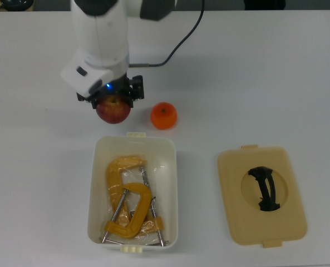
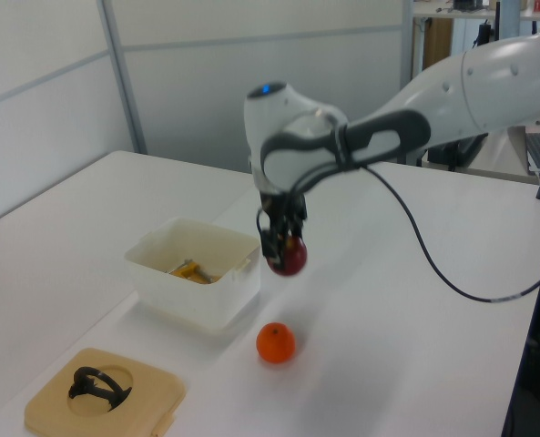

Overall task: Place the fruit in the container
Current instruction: 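Lift the apple and carry it over the white box, then lower the apple into the box and open the gripper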

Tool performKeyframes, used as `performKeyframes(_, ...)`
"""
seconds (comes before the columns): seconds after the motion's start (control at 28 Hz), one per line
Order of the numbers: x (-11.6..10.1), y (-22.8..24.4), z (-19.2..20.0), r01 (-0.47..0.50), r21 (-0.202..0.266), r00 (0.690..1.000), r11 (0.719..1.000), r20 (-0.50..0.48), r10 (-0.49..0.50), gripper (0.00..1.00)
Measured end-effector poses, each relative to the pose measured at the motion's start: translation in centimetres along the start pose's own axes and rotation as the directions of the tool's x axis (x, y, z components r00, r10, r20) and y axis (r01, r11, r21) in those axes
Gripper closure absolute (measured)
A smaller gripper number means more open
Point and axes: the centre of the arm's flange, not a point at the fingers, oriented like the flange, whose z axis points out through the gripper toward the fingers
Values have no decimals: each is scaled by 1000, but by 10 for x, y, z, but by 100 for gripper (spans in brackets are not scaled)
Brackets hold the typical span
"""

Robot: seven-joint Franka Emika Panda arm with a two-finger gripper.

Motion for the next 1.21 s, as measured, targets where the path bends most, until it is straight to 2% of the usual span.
performKeyframes(0.14,8,9,-33,-21,10,997,1000,-68,21,9)
performKeyframes(0.32,20,11,-46,-28,11,983,1000,-179,29,9)
performKeyframes(0.5,36,12,-38,-49,16,959,999,-278,52,9)
performKeyframes(0.71,54,3,-11,-92,43,937,995,-334,101,9)
performKeyframes(0.89,59,-6,4,-111,62,934,992,-335,125,8)
performKeyframes(1.0,58,-10,4,-106,63,939,992,-323,121,1)
performKeyframes(1.21,42,-27,15,-86,52,984,995,-149,93,0)
